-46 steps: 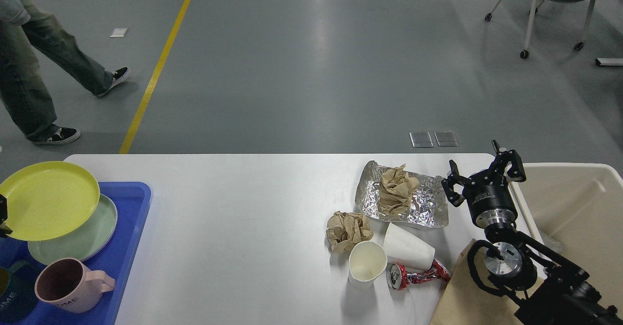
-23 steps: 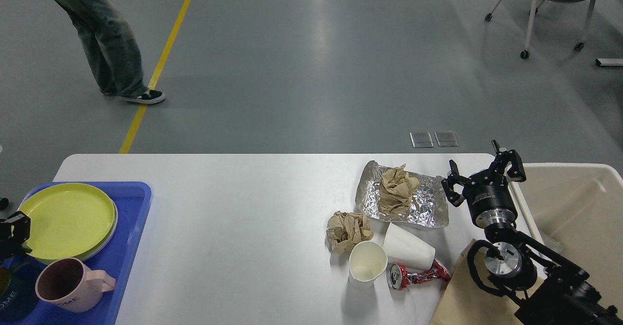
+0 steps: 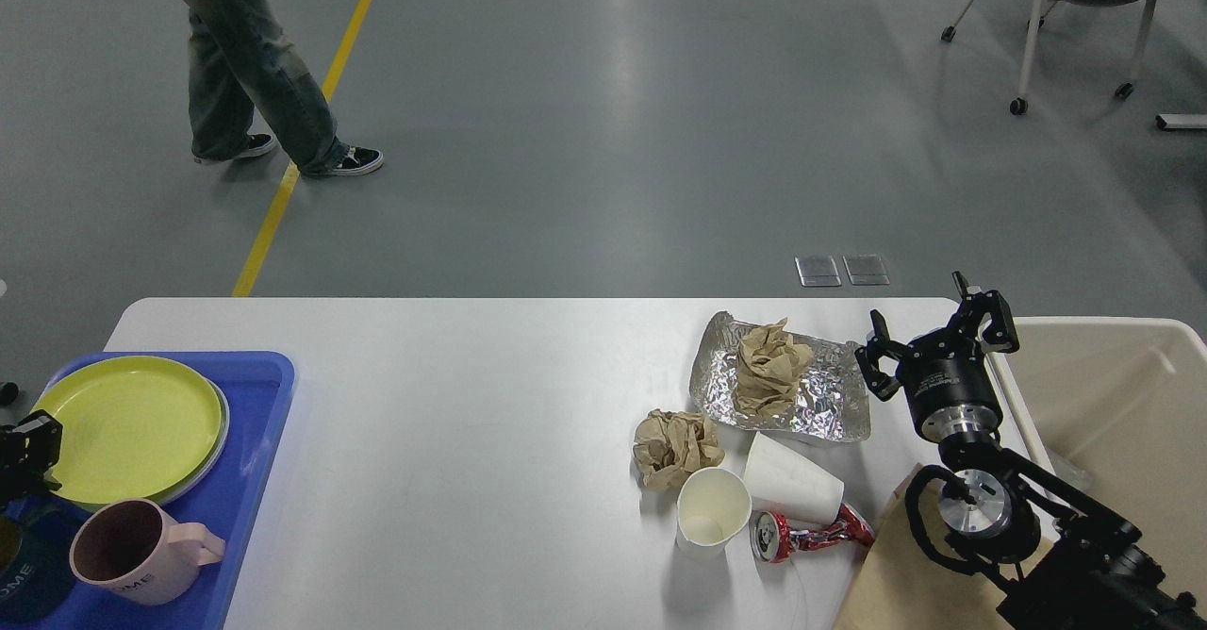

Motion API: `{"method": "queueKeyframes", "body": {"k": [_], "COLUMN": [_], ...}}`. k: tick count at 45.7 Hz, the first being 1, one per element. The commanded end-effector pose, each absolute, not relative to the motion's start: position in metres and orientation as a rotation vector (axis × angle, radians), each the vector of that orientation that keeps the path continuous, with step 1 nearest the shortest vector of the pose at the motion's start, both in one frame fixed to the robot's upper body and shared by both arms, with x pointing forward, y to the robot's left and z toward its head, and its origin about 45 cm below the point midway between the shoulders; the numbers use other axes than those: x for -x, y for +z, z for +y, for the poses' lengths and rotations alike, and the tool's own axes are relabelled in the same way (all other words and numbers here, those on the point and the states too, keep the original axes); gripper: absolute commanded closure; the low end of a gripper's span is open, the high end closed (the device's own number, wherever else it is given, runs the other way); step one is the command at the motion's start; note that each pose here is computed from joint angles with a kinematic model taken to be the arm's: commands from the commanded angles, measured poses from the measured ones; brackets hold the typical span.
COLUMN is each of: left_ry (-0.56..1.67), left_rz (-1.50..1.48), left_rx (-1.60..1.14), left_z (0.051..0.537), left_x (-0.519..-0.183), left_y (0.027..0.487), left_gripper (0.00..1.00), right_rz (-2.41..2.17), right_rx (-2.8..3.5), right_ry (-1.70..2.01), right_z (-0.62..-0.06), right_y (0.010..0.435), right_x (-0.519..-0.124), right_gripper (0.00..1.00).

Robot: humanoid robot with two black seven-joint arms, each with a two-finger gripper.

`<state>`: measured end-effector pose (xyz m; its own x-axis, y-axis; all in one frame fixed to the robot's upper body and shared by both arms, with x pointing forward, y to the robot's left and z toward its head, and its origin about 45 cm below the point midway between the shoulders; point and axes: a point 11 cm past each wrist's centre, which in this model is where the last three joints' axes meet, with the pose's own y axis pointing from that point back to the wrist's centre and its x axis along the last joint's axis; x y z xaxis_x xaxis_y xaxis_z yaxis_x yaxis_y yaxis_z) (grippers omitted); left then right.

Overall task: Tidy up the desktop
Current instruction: 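Lower the yellow plate onto the green plate and release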

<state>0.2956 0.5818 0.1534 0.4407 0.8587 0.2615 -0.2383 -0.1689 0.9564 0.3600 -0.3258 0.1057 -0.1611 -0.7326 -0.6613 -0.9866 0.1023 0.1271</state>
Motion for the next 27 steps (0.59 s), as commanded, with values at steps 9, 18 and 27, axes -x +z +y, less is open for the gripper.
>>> {"method": "queueKeyframes", "body": {"k": [9,18,27], "left_ry": [1.123,1.122,1.127], "left_rz": [0.557,0.551,0.532], "left_rx": [-1.433,-1.430,-1.407], "left_z": [0.585,0.583,0.580], "left_x": [-0.300,-0.302,-0.313], "left_y": [0.154,0.154,0.166], "left_gripper": [0.37,0.21,0.12], "right_rz": [1.952,1.952,1.952], "right_rx": [1.676,1.676,1.676], "right_ry": [0.780,0.780,0.780], "right_z": [-0.326,-0.326,-0.326], "right_y": [0.106,0.106,0.106], "right_x": [-0.360,-0.360,-0.360], "right_gripper": [0.00,0.00,0.00]}}
